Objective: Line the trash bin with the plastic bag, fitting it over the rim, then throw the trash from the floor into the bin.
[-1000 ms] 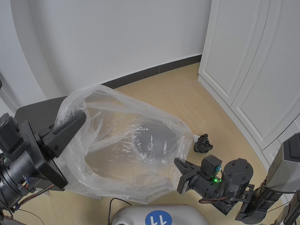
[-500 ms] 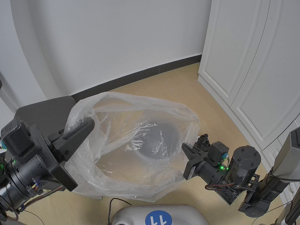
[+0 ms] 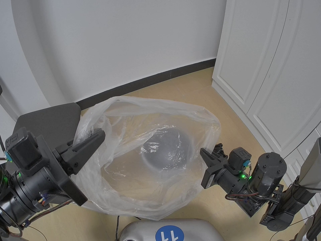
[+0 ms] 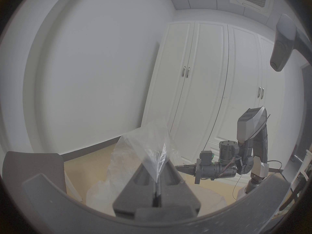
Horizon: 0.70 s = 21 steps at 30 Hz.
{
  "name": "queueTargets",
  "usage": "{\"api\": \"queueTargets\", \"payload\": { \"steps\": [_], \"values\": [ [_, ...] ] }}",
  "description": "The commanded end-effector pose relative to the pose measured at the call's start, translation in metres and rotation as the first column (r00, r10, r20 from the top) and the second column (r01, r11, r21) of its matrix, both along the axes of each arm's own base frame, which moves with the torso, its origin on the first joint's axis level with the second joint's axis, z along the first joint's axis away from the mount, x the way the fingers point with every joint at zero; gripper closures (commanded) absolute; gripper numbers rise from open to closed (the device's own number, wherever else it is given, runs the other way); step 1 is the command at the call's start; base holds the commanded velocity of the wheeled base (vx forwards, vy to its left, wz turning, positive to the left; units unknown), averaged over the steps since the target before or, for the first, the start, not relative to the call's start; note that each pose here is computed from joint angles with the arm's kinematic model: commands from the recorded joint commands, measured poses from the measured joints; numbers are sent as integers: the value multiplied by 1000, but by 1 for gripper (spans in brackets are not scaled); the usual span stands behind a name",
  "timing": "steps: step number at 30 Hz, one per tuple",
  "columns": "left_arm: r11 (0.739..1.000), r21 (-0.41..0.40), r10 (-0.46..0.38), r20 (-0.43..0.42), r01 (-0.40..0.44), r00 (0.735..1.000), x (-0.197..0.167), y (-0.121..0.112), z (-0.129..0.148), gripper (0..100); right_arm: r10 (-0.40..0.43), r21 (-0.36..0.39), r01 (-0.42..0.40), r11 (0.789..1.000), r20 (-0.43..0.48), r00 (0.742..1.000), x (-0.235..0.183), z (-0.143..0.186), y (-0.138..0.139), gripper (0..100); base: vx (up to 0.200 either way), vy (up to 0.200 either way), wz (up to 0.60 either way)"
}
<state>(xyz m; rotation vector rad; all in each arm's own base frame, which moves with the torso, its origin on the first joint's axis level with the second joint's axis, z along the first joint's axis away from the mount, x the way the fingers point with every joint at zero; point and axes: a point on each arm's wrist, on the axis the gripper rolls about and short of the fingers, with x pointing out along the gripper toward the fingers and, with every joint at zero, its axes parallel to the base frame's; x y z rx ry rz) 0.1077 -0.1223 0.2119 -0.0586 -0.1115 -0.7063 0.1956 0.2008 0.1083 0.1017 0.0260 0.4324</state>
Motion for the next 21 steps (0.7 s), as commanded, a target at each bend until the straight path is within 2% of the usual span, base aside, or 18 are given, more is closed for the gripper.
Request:
{"api": "queueTargets", "payload": {
  "steps": [1,5,9,10,11,14,21],
  "values": [
    [1000,21,0,-21,0,1000,4,-5,-5,100,-36,14,36,999,38,999,9,7,-5,100,0,0,0],
    [999,40,4,-39,-2,999,8,-9,-10,100,-78,1,78,997,56,995,17,10,-13,100,0,0,0],
    [999,42,4,-41,-2,999,8,-9,-11,100,-109,-104,115,988,63,992,18,4,-26,100,0,0,0],
    [999,42,4,-41,-2,999,8,-9,-11,100,-123,-170,131,977,57,991,17,-2,-36,100,0,0,0],
    [999,43,4,-42,-2,999,8,-9,-11,100,-131,-188,140,972,61,990,18,-3,-40,100,0,0,0],
    [999,43,4,-42,-2,999,8,-9,-11,100,-148,-207,161,965,76,986,22,-3,-44,100,0,0,0],
    [999,42,4,-41,-2,999,8,-9,-11,100,-162,-203,175,963,80,983,27,-3,-44,100,0,0,0]
  ]
}}
